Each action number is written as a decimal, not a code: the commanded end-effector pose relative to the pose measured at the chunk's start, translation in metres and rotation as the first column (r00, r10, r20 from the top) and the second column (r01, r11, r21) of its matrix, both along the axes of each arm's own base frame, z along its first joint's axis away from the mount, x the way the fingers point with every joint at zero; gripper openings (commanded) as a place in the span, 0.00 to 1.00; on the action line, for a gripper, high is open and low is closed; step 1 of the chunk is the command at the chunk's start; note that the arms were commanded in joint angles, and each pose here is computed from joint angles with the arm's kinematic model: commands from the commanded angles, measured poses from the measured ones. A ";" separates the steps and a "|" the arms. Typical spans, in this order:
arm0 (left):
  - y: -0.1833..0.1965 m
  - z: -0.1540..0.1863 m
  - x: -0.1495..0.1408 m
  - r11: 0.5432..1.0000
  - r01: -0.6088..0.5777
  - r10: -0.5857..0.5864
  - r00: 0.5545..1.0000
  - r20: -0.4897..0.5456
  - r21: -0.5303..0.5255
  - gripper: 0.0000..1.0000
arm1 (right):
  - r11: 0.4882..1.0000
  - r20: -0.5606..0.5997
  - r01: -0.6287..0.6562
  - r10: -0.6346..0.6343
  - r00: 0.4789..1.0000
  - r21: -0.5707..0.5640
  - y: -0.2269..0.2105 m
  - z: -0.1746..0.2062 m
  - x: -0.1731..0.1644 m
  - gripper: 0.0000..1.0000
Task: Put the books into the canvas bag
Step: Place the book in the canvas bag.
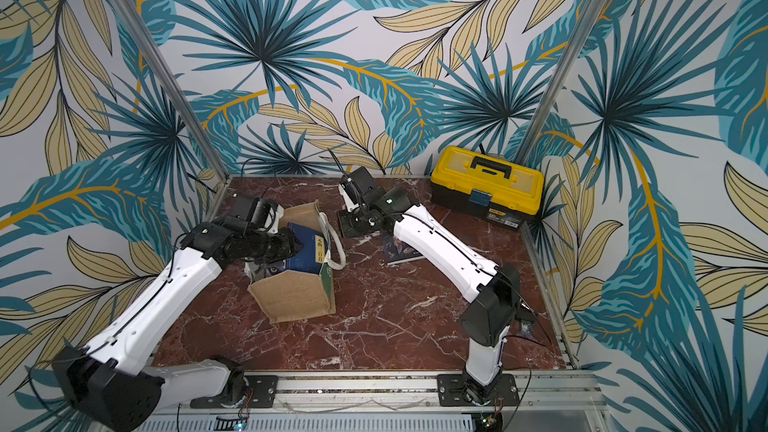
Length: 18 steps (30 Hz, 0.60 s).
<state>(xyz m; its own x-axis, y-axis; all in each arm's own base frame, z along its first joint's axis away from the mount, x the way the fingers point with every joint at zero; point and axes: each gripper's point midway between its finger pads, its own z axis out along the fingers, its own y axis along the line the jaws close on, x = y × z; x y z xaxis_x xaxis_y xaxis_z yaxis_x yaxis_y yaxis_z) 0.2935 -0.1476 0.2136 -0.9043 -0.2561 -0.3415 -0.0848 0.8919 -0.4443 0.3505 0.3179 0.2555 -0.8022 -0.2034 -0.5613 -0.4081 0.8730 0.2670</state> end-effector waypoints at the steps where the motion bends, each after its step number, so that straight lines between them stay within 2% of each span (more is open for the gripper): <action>1: -0.017 0.007 0.015 0.998 0.057 -0.057 0.998 0.027 -0.002 0.42 | 0.998 -0.002 0.052 -0.052 0.999 -0.032 -0.024 -0.007 0.007 0.37; 5: -0.003 -0.038 0.022 0.996 0.038 -0.032 0.997 -0.073 0.083 0.48 | 0.991 -0.026 0.129 -0.130 0.991 -0.036 -0.055 -0.022 0.025 0.42; 8: 0.017 -0.062 0.017 0.993 -0.028 0.044 0.990 -0.137 0.117 0.48 | 0.979 -0.044 0.197 -0.199 0.979 -0.056 -0.082 -0.037 0.039 0.57; 10: 0.030 -0.069 0.014 0.988 -0.058 0.080 0.986 -0.145 0.145 0.49 | 0.967 -0.048 0.239 -0.244 0.969 -0.082 -0.101 -0.048 0.047 0.62; 13: 0.034 -0.059 0.012 0.989 -0.077 0.092 0.989 -0.119 0.128 0.49 | 0.948 -0.057 0.301 -0.308 0.950 -0.107 -0.126 -0.065 0.060 0.65; 18: 0.034 -0.005 0.020 0.990 -0.115 0.113 0.993 0.033 0.080 0.49 | 0.909 -0.089 0.398 -0.410 0.908 -0.128 -0.165 -0.091 0.079 0.66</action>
<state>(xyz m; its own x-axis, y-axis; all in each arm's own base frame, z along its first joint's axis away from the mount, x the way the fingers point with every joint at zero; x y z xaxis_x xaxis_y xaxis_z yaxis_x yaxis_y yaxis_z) 0.3085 -0.1170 0.1722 -0.9064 -0.3010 -0.2965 -0.1934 0.9195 -0.3422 0.4189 0.1684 0.1787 -0.8862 0.0582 -0.4596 -0.0394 0.9790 0.2000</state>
